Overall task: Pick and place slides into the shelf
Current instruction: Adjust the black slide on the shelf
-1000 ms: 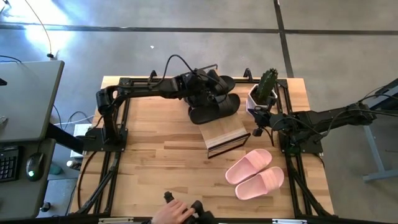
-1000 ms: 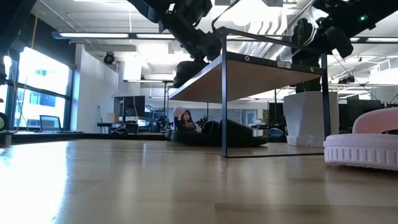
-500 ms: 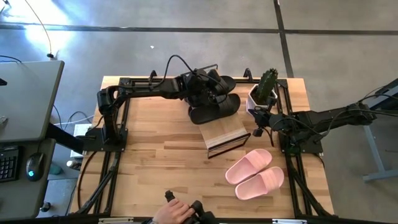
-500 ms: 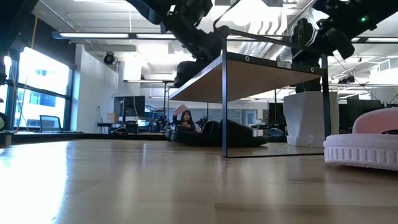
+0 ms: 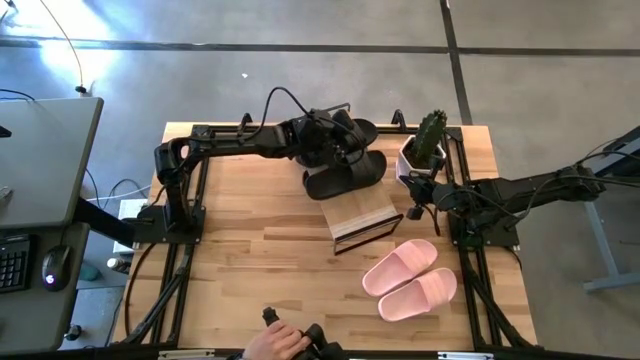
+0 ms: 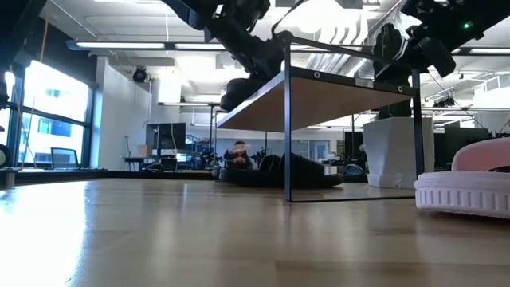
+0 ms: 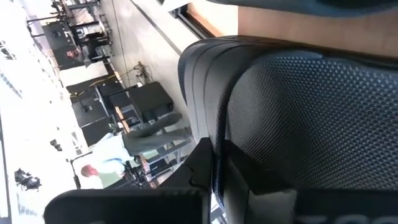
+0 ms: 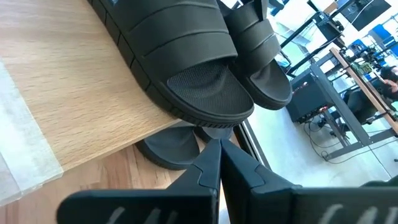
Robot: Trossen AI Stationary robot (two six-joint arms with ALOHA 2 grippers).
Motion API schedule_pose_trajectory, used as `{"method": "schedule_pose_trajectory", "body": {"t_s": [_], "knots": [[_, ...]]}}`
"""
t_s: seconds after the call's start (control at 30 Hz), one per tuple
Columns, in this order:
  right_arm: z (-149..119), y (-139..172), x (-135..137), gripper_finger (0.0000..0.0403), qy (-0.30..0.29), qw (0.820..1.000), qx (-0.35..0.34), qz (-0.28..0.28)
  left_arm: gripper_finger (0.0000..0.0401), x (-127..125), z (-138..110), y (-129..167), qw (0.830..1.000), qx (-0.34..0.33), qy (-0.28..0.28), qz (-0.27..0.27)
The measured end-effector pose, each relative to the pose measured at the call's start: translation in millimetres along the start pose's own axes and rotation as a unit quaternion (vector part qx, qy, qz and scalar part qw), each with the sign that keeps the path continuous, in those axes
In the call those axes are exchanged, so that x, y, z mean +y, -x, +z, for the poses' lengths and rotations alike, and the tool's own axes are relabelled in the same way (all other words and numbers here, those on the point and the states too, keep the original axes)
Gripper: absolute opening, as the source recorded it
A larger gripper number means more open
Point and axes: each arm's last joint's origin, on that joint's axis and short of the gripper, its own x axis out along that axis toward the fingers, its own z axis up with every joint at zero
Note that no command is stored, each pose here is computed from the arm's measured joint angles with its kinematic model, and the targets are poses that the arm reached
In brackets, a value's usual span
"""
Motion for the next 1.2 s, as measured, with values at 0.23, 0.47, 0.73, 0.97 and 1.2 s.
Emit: {"method": "schedule_pose_trajectory", "body": {"t_s": [0.23, 0.47, 0.73, 0.97, 1.2], "knots": [[-1.9, 0.0, 0.4, 0.0, -0.005, 1.0, 0.008, 0.001, 0.0002, 0.2, -1.4, 4.1, 1.0, -0.004, -0.003, -0.01], [-1.7, -0.2, 0.1, 0.0, -0.005, 1.0, 0.007, 0.0, 0.0001, 11.0, -7.6, 30.1, 0.999, -0.042, -0.001, -0.006], [-1.6, -0.2, 0.1, 0.0, -0.01, 1.0, 0.007, 0.0, 0.0, 4.3, -9.2, 29.1, 0.997, -0.064, -0.009, -0.037], [-1.6, -0.2, 0.1, 0.0, -0.012, 1.0, 0.007, 0.0, 0.0, 4.5, -14.7, 26.0, 0.996, -0.085, 0.018, -0.03], [-1.6, -0.1, 0.1, 0.0, -0.013, 1.0, 0.007, 0.0, 0.0, 0.7, -11.6, 16.7, 0.996, -0.077, 0.009, -0.031]]}}
